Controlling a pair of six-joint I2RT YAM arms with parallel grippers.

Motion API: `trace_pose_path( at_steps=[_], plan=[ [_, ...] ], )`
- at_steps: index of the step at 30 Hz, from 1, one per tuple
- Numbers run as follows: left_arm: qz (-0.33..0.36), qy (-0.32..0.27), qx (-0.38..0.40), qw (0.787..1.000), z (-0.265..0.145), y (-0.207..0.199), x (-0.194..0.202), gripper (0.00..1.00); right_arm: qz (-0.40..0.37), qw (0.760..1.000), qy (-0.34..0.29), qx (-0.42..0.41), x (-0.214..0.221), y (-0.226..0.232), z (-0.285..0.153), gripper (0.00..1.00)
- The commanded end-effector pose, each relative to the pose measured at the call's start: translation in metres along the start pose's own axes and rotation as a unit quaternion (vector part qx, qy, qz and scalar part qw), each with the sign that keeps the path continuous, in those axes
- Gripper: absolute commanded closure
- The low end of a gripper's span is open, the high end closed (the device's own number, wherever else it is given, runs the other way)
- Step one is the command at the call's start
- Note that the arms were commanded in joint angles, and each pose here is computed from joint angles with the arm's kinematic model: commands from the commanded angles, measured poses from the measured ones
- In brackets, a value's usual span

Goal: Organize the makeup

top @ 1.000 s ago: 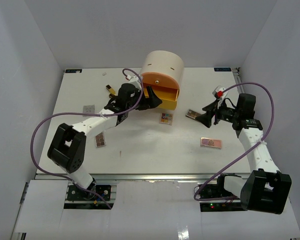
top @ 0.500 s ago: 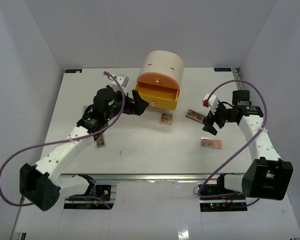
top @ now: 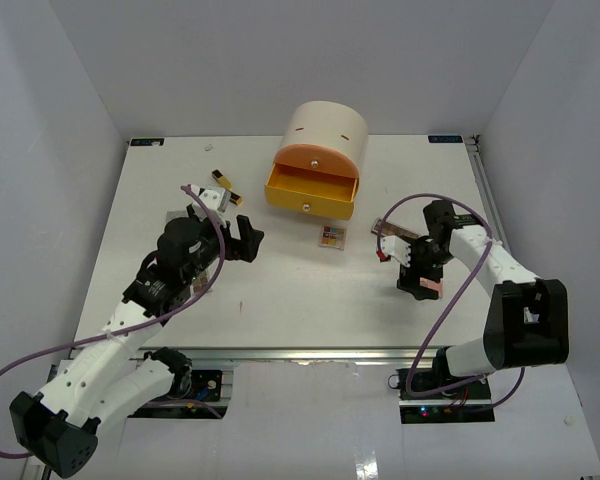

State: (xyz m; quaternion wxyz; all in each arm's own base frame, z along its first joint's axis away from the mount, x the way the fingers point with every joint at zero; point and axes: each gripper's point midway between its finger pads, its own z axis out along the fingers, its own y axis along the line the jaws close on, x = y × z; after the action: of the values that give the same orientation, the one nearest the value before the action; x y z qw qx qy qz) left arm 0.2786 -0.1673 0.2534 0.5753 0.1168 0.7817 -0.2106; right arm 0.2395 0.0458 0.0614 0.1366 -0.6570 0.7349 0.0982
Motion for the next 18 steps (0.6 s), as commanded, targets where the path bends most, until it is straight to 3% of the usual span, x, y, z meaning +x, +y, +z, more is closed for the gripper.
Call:
trace_pose_path(
  at_steps=[1,12,18],
  plan=[
    [0.012,-0.013,-0.032,0.999,-0.014,0.016,0.002,0.02,0.015,0.998,0.046,0.039,0.012,-0.017,0.009,0.01],
    [0.008,-0.013,-0.03,0.999,-0.016,0.017,0.005,0.02,0.018,0.995,0.091,0.029,0.026,-0.019,0.032,0.06],
    [0.007,-0.009,-0.032,0.999,-0.015,0.019,0.007,0.02,0.017,0.995,0.091,0.022,0.028,-0.018,0.042,0.01]
  ],
)
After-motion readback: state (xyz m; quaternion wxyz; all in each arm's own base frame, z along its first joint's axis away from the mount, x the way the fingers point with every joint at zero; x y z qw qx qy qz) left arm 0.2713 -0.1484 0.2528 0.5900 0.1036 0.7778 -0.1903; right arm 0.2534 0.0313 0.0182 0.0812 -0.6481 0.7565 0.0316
